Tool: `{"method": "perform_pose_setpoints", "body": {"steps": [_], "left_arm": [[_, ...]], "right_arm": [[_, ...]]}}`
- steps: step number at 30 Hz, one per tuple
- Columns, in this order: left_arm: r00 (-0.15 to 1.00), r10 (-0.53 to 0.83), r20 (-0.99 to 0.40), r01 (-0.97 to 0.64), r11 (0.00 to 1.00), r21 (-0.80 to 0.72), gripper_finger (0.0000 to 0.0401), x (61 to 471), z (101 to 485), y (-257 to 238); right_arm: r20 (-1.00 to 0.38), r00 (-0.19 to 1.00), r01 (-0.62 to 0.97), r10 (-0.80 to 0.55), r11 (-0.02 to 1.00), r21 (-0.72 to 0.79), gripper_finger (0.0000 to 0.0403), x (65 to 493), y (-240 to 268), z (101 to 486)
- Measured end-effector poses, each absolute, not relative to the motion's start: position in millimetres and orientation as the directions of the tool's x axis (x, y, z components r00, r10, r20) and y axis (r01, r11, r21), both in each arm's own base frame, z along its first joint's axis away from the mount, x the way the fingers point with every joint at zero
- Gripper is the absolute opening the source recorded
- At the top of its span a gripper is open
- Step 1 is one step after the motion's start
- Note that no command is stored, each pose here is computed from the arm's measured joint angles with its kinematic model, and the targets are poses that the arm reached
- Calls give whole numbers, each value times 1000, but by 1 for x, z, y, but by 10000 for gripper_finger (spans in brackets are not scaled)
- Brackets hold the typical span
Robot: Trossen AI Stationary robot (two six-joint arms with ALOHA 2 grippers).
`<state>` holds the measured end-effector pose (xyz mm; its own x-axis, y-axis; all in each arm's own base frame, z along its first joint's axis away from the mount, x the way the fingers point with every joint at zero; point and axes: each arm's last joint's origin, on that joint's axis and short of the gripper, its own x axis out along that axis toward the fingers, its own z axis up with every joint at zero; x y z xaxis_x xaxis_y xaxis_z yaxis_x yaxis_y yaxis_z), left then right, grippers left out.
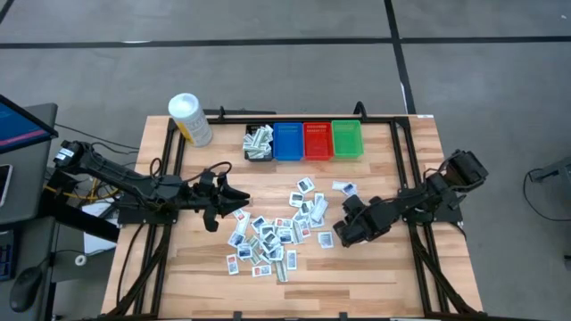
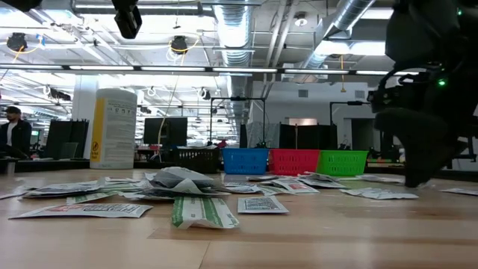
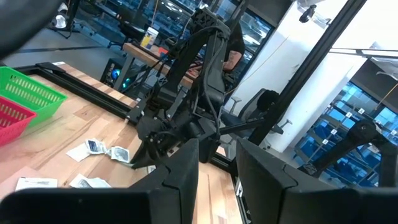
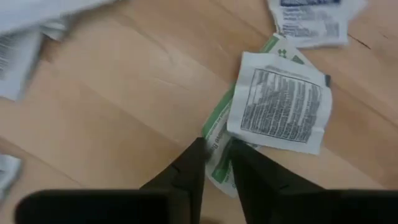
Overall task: Pick & Place First Aid Supplies
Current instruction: Put the green bandage pack in the black bin
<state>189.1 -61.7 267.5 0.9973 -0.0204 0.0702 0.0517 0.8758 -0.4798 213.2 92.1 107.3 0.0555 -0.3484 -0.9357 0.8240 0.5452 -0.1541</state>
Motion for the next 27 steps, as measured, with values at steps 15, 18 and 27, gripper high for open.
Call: {"method": "perform_pose_setpoints", "body": {"steps": [15, 18, 27], "left_arm": [[997, -20, 70, 52, 876, -480, 108, 189, 267, -62], [997, -20, 71, 52, 876, -480, 108, 189, 268, -62], [997, -20, 77, 55, 872, -487, 108, 189, 268, -62]], "right_arm": [[-962, 176, 674, -208, 737, -36, 1, 244, 110, 143], [-944, 272, 630, -184, 776, 30, 1, 251, 113, 167], [-850, 482, 547, -211, 830, 105, 0, 255, 111, 221]]}}
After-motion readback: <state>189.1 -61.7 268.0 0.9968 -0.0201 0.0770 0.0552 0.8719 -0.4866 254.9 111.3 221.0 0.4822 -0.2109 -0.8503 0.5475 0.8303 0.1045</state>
